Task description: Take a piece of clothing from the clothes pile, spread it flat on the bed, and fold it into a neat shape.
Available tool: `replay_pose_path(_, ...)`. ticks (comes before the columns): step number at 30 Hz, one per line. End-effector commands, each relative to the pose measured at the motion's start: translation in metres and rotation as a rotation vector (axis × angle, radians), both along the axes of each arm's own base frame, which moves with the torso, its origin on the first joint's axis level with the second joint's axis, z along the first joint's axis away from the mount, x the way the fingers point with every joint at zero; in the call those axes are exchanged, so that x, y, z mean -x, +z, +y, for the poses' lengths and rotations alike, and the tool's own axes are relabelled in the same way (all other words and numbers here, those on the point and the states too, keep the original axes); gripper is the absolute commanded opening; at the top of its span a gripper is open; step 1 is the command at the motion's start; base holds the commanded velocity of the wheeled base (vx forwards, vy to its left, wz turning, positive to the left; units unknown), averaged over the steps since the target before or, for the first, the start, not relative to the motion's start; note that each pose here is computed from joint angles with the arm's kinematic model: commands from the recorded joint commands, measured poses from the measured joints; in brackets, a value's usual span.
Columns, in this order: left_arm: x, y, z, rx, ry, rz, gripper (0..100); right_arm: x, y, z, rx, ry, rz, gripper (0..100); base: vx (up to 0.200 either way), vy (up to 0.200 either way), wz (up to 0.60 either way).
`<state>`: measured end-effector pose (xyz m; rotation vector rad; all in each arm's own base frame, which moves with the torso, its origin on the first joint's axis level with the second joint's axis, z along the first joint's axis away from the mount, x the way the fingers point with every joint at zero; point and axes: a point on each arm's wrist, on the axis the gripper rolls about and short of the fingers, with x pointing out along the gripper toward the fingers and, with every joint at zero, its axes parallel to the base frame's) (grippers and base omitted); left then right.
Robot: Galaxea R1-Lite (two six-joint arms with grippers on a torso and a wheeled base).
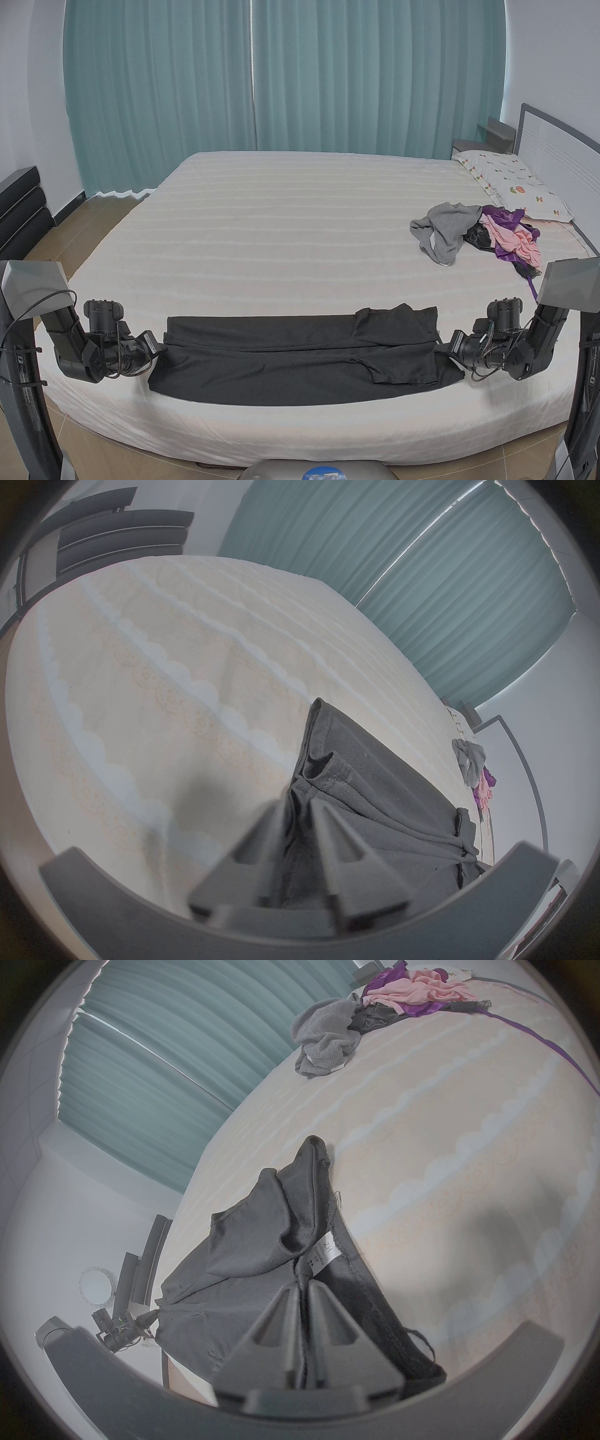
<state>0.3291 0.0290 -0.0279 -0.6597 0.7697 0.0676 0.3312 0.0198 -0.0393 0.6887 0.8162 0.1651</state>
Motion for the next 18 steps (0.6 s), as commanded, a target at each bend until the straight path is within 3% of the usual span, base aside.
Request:
replay_pose_path(1,0.002,0.001,-0.001,0.001,-0.002,0.003,100,0.000,0.003,0.001,-0.003,0.001,-0.008,100,0.000,0.000,0.00)
replay_pose_path(5,0.004,0.001,0.001,0.005,0.007,0.005,100,0.003,0.015,0.001,-0.003,0.000,-0.032,100,0.000,0.000,0.00)
replay_pose_path(9,0.002,0.017,0.001,0.060,0.062,-0.028,100,0.004,0.037,-0.001,-0.033,-0.031,-0.077,100,0.000,0.000,0.00)
replay_pose_path(18,-0.020,0.028,-0.012,0.141,0.105,-0.081,100,-0.003,0.044,-0.010,-0.069,-0.091,-0.093,100,0.000,0.000,0.00)
